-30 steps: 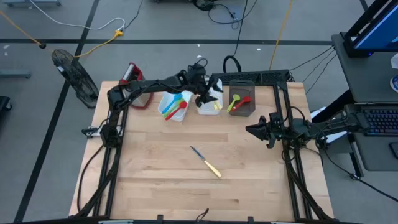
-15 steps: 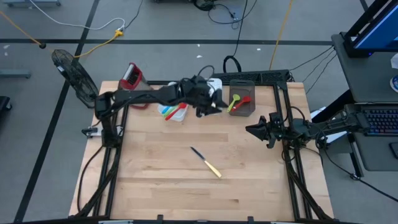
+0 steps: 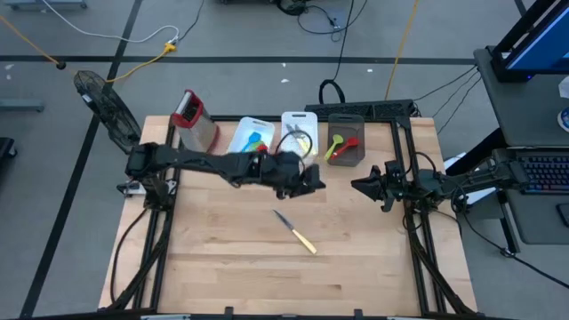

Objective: Pick & Place Kitchen Items
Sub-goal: Put the yellow knife into the right white bin

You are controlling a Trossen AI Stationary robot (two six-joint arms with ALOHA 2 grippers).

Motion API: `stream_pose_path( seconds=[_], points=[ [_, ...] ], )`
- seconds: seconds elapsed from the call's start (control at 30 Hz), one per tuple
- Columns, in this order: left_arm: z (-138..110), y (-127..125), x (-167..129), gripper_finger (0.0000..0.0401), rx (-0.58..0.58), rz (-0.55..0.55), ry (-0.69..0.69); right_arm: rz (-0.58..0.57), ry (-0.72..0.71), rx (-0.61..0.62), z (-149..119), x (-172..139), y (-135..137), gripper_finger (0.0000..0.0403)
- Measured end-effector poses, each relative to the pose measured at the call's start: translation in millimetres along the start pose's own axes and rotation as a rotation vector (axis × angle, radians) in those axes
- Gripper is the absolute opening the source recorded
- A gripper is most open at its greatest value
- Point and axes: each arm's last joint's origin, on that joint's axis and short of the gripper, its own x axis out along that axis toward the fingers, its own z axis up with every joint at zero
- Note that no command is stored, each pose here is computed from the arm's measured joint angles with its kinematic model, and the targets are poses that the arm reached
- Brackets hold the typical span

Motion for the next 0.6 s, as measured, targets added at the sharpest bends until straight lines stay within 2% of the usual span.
stream_pose_path(
  seconds=[0.43, 0.6],
  points=[
    [-75, 2, -4, 0.0237, 0.113, -0.003, -0.012, -0.001, 0.001, -0.023, 0, 0, 0, 0.0055],
    [-106, 4, -10, 0.0237, 0.068, -0.014, -0.027, -0.002, 0.002, -0.081, 0, 0, 0, 0.0055]
  ],
)
